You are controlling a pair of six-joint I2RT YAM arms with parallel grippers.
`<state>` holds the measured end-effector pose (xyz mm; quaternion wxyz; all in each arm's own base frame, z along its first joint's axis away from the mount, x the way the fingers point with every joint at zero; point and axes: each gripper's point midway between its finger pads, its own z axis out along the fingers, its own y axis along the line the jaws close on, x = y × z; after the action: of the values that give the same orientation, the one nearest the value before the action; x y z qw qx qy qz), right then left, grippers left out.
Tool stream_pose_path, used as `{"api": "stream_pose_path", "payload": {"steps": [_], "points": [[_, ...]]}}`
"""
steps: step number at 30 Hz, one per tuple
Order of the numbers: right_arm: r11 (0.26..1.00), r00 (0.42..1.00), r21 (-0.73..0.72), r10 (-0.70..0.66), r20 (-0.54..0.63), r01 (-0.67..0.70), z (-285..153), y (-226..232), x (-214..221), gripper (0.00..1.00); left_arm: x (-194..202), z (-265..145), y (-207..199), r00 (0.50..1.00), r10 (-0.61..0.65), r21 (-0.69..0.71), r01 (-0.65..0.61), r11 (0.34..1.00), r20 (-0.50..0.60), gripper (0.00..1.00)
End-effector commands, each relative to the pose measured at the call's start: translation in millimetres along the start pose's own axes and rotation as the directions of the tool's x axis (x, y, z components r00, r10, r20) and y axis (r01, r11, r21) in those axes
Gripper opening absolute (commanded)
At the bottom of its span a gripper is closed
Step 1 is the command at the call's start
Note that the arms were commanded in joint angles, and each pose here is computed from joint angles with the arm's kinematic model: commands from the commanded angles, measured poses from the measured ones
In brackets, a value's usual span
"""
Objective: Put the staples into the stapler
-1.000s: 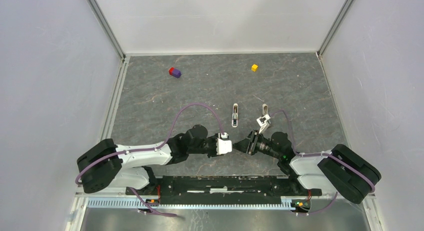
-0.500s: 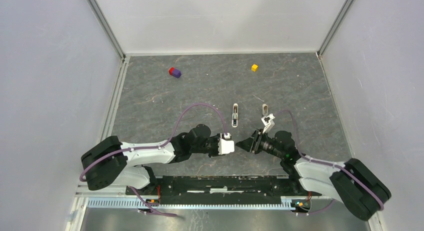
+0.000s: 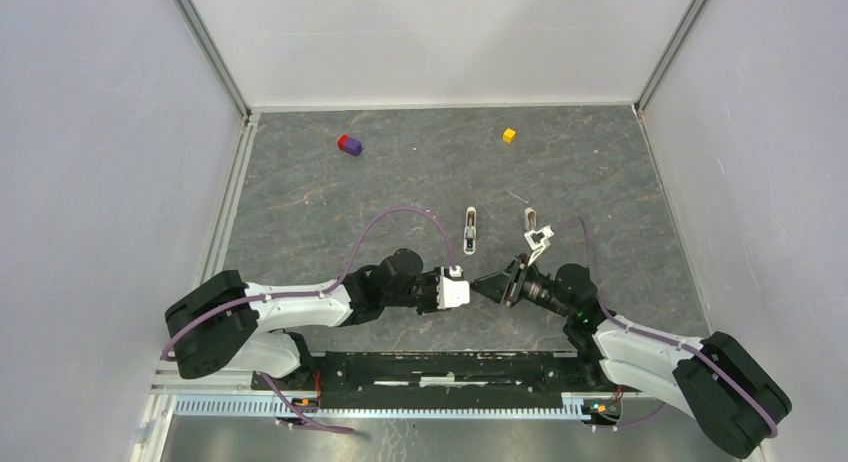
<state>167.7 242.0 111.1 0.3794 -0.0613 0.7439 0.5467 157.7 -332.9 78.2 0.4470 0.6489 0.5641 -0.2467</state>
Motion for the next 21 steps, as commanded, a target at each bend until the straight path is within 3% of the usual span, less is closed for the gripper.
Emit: {"api": "stream_pose_path", "payload": {"steps": [1,13,21], "points": [[0.999,0.999,0.019,0.027,-0.037,-0.027,-6,-8,22,0.39,-29,4,14,0.996,0.042,-0.03,-0.04,0.999,0.084,0.41],[0.997,0.994,-0.026,0.076,-0.081,-0.078,0,4,36,0.37,-29,6,15,0.995,0.049,-0.033,-0.046,0.998,0.086,0.41],[0.995,0.992,0.023,0.094,-0.087,-0.092,2,-6,39,0.35,-28,3,14,0.994,0.061,-0.034,-0.058,0.998,0.091,0.41]]}}
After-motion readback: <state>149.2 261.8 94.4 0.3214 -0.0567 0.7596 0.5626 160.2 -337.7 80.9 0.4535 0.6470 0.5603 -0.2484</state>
